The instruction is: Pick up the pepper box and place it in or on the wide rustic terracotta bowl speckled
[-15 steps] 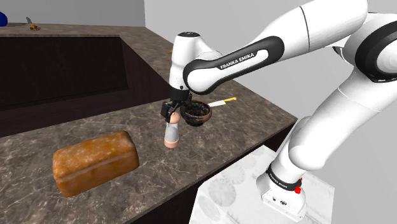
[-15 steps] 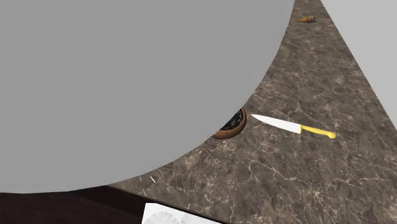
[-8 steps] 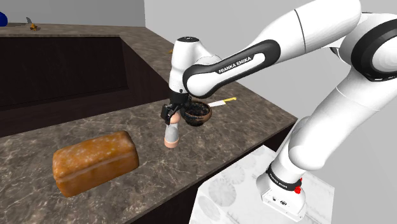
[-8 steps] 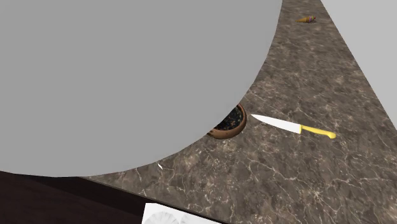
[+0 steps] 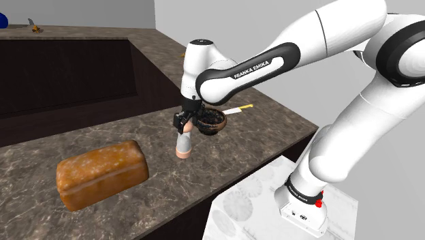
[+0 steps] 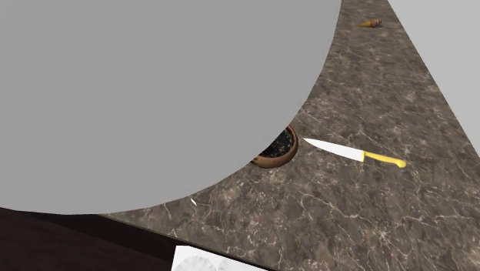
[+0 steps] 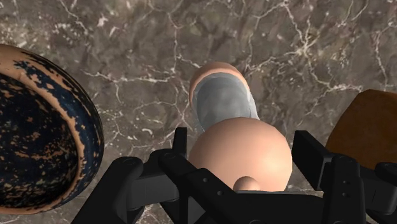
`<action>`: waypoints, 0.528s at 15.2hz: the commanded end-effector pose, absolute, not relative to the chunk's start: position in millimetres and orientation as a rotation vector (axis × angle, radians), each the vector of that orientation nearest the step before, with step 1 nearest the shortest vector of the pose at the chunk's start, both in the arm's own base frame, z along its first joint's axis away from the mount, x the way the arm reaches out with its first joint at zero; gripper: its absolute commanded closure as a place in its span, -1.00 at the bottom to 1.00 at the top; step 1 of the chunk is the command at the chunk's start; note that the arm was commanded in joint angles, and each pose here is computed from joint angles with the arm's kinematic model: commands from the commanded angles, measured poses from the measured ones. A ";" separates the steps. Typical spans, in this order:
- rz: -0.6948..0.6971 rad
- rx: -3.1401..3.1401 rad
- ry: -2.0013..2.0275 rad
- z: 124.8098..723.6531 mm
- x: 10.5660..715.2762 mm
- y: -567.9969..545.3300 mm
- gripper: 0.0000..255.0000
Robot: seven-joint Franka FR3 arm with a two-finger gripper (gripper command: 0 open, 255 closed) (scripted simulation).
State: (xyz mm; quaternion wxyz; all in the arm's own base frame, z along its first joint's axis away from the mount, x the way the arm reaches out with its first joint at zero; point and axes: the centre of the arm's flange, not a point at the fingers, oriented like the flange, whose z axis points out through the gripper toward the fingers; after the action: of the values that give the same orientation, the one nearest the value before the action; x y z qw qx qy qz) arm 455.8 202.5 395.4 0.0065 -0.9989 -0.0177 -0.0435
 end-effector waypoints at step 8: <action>-0.135 -3.125 -0.055 416.1 455.8 202.4 1.00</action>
State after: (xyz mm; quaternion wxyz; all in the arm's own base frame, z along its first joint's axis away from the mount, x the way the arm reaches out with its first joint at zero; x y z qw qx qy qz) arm 455.6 202.5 410.5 0.0065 -0.9989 -0.0177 -0.0431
